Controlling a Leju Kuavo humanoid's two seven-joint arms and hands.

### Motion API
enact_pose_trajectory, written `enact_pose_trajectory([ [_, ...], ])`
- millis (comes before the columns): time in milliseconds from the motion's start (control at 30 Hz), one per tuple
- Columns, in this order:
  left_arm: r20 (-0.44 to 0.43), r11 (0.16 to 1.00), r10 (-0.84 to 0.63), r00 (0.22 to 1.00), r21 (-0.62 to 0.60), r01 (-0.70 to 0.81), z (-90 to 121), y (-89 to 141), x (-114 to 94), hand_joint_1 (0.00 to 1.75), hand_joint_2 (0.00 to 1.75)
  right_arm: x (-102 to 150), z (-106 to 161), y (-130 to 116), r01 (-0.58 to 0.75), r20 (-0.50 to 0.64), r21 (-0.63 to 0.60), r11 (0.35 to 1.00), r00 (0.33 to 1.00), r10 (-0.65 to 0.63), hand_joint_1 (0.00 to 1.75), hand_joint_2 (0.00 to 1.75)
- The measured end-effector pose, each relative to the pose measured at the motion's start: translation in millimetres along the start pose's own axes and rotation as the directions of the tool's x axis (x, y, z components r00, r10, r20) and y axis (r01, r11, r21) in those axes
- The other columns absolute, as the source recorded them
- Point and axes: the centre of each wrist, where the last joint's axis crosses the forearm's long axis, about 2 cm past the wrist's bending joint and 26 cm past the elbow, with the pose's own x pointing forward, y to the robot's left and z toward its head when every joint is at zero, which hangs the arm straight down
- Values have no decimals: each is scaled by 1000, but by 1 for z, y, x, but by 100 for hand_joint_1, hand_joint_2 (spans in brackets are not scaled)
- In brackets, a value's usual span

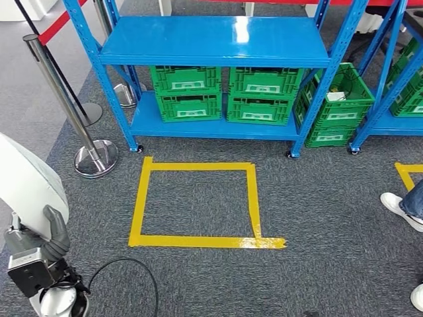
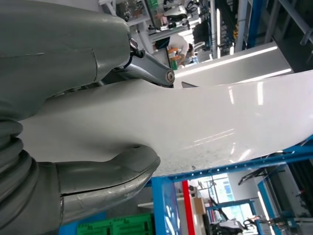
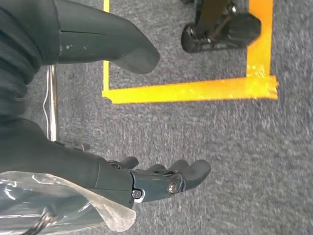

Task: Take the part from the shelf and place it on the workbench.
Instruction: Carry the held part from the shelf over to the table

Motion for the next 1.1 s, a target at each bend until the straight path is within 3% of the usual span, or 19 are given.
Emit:
enact_pose_trajectory([
  [500,-1,1000,1,1000,-1,-1,1,0,0,175,175,-1,0,-1,-1,-1,-3,1000,1000,1,0,175],
  [733,5,1000,-2,1000,-20,2,2,-2,0,175,175,-3,0,0,3,46,146,989,999,-10,0,175],
  [1100,10,1000,9,1000,-25,-9,1,-6,2,175,175,-4,0,0,0,49,157,988,999,-8,0,175],
])
